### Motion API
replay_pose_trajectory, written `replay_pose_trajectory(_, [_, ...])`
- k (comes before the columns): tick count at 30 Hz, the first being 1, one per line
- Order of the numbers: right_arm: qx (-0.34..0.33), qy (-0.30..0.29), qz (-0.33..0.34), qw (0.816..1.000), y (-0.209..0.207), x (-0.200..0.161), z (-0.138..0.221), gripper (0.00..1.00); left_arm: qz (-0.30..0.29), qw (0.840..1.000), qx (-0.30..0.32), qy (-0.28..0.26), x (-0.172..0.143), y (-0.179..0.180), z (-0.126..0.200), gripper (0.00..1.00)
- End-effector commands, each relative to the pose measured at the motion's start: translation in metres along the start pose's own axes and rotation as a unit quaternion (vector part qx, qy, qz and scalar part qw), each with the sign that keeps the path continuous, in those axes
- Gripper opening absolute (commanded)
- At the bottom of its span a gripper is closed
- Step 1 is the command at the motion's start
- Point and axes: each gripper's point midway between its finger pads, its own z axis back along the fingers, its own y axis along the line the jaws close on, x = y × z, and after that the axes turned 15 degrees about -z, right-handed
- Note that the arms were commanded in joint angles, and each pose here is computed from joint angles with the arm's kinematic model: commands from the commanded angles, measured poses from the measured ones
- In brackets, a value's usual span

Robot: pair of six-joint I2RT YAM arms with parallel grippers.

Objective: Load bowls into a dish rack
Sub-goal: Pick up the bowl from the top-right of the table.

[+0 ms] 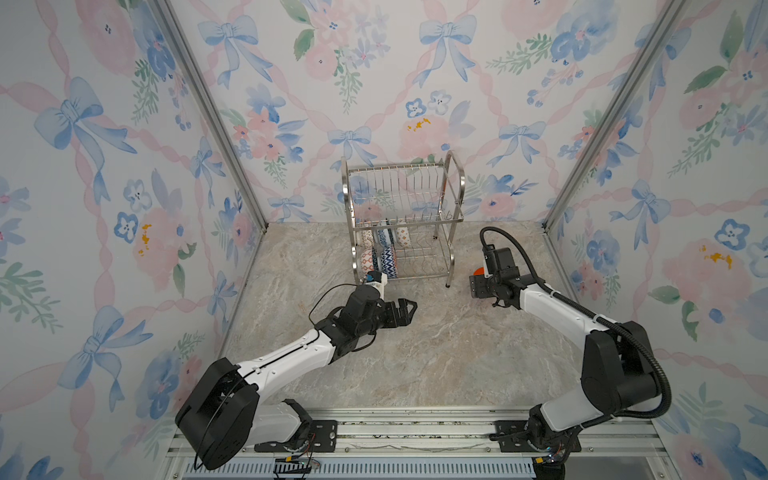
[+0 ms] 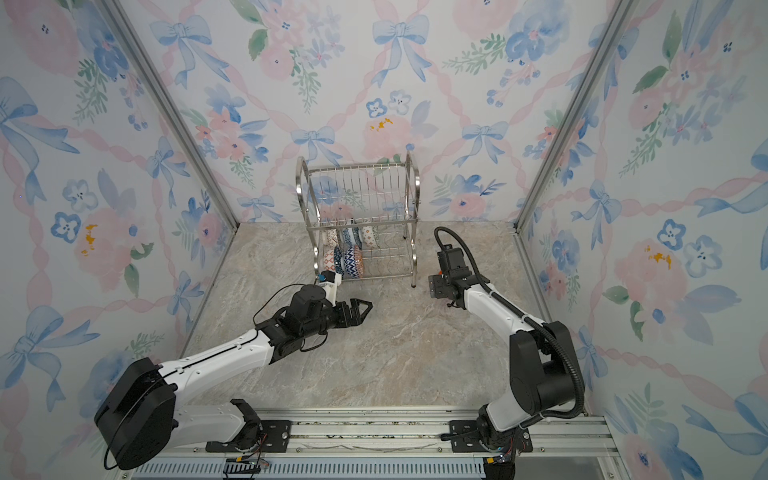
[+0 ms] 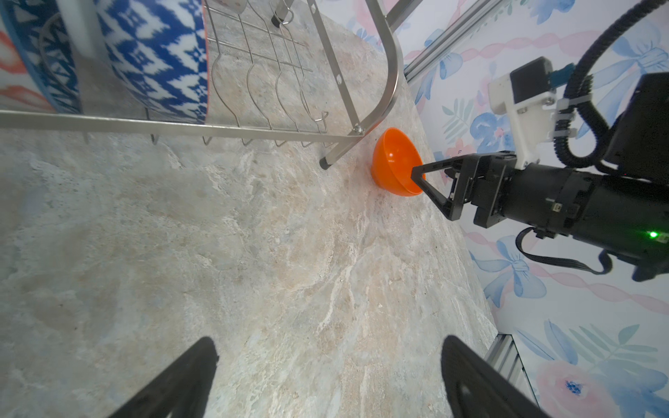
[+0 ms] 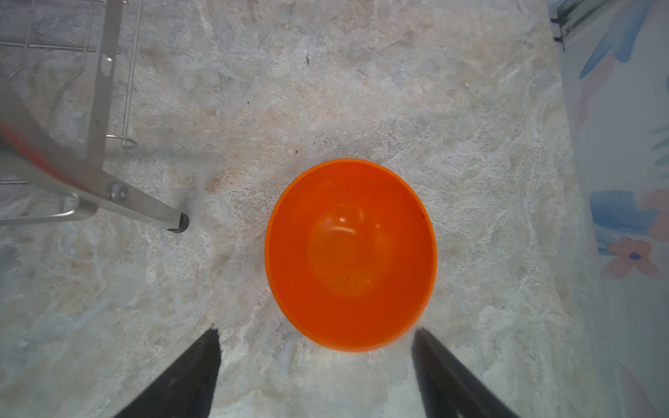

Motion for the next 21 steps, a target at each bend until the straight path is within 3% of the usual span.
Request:
replay_pose_trajectory(1, [0.016, 0.015, 0.011, 1.0, 0.009, 0.0, -0.011, 0.8, -0.02, 1.0, 0.013, 0.004, 0.006, 0.0, -0.003, 0.97])
replay_pose_trajectory(9, [0.009, 0.057, 0.012, 0.998, 0.017, -0.011, -0.042, 0.59, -0.028, 0.999, 0.022, -0.002, 0.018, 0.003, 0.001, 0.98])
replay_pose_trajectory(21, [-0.002, 0.096, 0.01, 0.995, 0.018, -0.016, -0.058, 0.41, -0.022, 0.999, 0.025, -0.004, 0.021, 0.007, 0.006, 0.97])
